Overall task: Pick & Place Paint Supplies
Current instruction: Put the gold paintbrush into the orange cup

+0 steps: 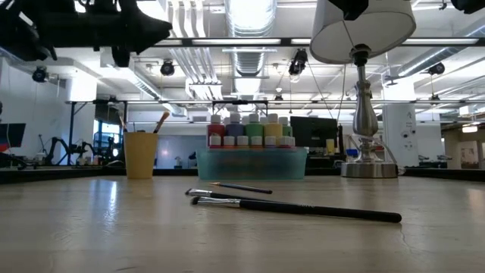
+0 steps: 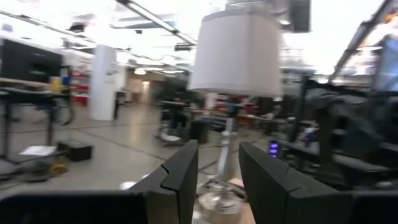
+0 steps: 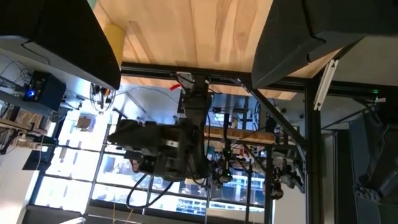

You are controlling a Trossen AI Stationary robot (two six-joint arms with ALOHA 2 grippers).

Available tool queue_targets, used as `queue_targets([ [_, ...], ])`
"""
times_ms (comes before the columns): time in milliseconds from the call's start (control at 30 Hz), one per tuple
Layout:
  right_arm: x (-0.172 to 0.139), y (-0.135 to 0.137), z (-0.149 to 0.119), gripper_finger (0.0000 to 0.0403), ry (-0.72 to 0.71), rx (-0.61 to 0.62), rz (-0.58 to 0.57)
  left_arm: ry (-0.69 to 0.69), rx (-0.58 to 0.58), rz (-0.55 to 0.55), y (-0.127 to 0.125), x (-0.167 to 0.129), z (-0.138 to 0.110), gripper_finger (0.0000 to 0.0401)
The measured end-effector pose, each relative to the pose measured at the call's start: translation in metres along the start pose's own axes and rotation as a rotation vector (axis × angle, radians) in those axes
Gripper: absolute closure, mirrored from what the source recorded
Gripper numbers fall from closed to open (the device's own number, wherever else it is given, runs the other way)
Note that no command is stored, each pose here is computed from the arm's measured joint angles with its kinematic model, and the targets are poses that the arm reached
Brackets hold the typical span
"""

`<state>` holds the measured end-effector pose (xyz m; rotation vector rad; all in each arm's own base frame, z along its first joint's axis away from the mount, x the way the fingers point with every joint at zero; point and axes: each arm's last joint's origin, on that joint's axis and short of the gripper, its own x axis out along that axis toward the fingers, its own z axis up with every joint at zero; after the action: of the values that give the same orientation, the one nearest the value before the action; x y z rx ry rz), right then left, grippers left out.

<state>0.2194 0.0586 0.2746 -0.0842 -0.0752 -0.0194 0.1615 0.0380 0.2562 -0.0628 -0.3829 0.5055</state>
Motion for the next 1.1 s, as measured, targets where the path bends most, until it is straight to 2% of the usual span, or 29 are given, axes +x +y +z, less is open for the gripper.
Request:
queue_targets([
  [133, 0.0, 0.0, 0.001, 0.0044, -0.006, 0.002, 0.0, 0.041, -0.01, -0.075, -0.01, -0.003, -0.004, 0.0279],
  [333, 0.0, 0.0, 0.001, 0.0056, -0.006, 0.047, 0.0, 0.225, 0.034, -0.144, -0.026, 0.0, -0.021, 0.0279],
  [533, 0.0, 0.0, -0.006, 0.0073, 0.057, 0.131, -0.001, 0.248, -0.014, -0.16, -0.037, 0.009, -0.02, 0.0279],
  [667, -0.001, -0.001, -0.011, 0.0083, 0.104, 0.169, -0.078, 0.258, -0.015, -0.174, -0.039, 0.012, -0.021, 0.0279],
  [833, 0.003, 0.0, -0.018, 0.0095, 0.148, 0.202, -0.091, 0.272, -0.022, -0.174, -0.039, 0.012, -0.024, 0.0279],
  [967, 0.021, 0.003, -0.027, 0.0102, 0.2, 0.196, -0.108, 0.273, -0.026, -0.173, -0.039, 0.011, -0.025, 0.0279],
  [1100, 0.054, 0.004, -0.04, 0.0108, 0.276, 0.173, -0.147, 0.275, -0.025, -0.173, -0.039, 0.011, -0.025, 0.0279],
])
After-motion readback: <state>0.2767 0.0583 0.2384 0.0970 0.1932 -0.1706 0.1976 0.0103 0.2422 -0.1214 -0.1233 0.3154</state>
